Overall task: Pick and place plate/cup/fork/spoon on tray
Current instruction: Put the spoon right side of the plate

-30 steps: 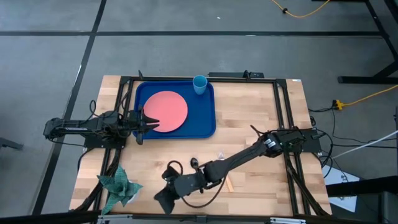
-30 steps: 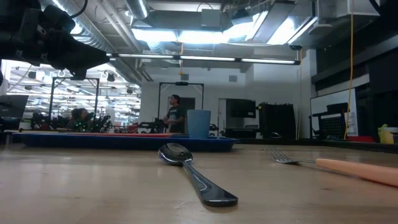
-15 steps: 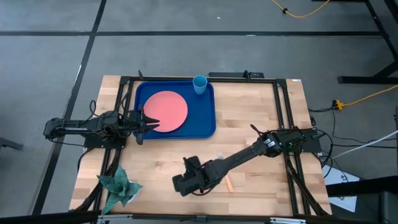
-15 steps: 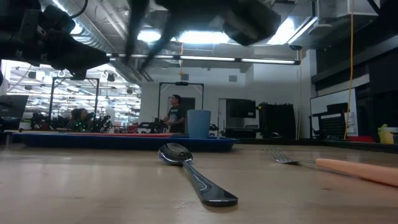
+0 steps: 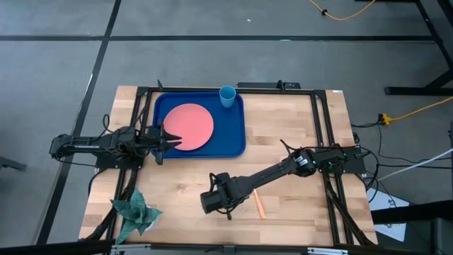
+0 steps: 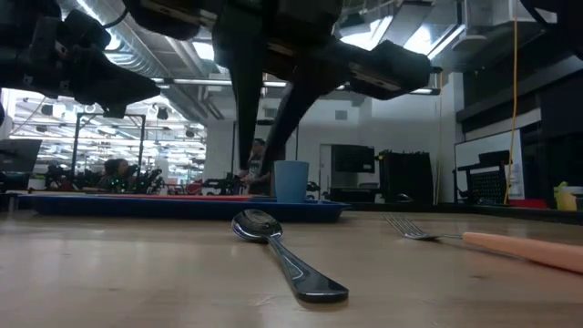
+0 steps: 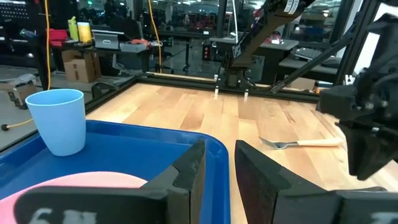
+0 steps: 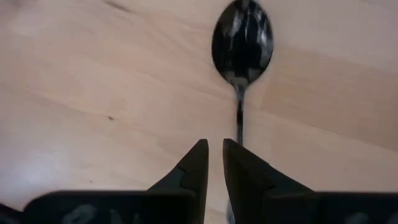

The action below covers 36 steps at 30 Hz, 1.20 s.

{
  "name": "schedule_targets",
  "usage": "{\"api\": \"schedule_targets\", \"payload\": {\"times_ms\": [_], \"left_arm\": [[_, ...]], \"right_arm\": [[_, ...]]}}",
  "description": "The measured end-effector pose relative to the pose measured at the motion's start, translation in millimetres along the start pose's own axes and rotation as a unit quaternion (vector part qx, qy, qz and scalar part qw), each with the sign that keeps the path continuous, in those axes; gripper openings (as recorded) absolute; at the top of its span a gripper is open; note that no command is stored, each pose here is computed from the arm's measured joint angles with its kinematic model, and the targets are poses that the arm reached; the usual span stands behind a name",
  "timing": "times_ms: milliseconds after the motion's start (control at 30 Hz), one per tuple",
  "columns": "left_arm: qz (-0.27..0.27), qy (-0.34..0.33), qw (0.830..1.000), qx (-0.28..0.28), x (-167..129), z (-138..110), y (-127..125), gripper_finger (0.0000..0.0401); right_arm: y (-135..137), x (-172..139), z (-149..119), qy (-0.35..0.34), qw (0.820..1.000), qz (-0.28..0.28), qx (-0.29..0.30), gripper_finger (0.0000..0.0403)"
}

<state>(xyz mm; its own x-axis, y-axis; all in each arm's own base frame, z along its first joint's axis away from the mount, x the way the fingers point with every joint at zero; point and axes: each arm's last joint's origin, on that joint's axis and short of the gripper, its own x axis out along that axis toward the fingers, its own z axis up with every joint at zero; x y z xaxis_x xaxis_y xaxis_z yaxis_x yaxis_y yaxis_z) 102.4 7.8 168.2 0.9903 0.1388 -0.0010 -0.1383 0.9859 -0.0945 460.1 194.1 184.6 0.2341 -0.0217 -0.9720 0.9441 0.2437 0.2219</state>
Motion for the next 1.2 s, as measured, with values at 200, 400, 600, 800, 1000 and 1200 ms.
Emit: {"api": "schedule_targets", "payload": {"times_ms": [200, 400, 600, 800, 1000, 1200], "left_arm": [[0.001, 0.005, 1.0, 0.001, 0.0, -1.0, 0.1, 0.008], [0.001, 0.005, 1.0, 0.001, 0.0, -1.0, 0.1, 0.008], [0.001, 0.005, 1.0, 0.001, 0.0, -1.0, 0.1, 0.008], [0.001, 0.006, 1.0, 0.001, 0.0, -1.1, 0.1, 0.008], [0.001, 0.008, 1.0, 0.001, 0.0, -1.5, 0.2, 0.008], [0.001, 0.009, 1.0, 0.001, 0.0, -1.6, 0.2, 0.008]], "right_arm": [[-4.3, 16.3, -0.7, 0.011, 1.0, -0.016, 0.002, 0.0055], [-8.9, 27.6, 2.0, 0.009, 1.0, -0.027, 0.0, 0.0055], [-11.0, 32.8, 3.5, -0.004, 1.0, -0.029, -0.008, 0.0055], [-9.6, 36.3, 3.7, -0.004, 1.0, -0.024, -0.007, 0.0055], [-8.8, 47.7, 4.3, -0.002, 1.0, -0.027, -0.005, 0.0055], [-8.8, 48.7, 9.2, 0.0, 1.0, -0.031, -0.004, 0.0047]]}}
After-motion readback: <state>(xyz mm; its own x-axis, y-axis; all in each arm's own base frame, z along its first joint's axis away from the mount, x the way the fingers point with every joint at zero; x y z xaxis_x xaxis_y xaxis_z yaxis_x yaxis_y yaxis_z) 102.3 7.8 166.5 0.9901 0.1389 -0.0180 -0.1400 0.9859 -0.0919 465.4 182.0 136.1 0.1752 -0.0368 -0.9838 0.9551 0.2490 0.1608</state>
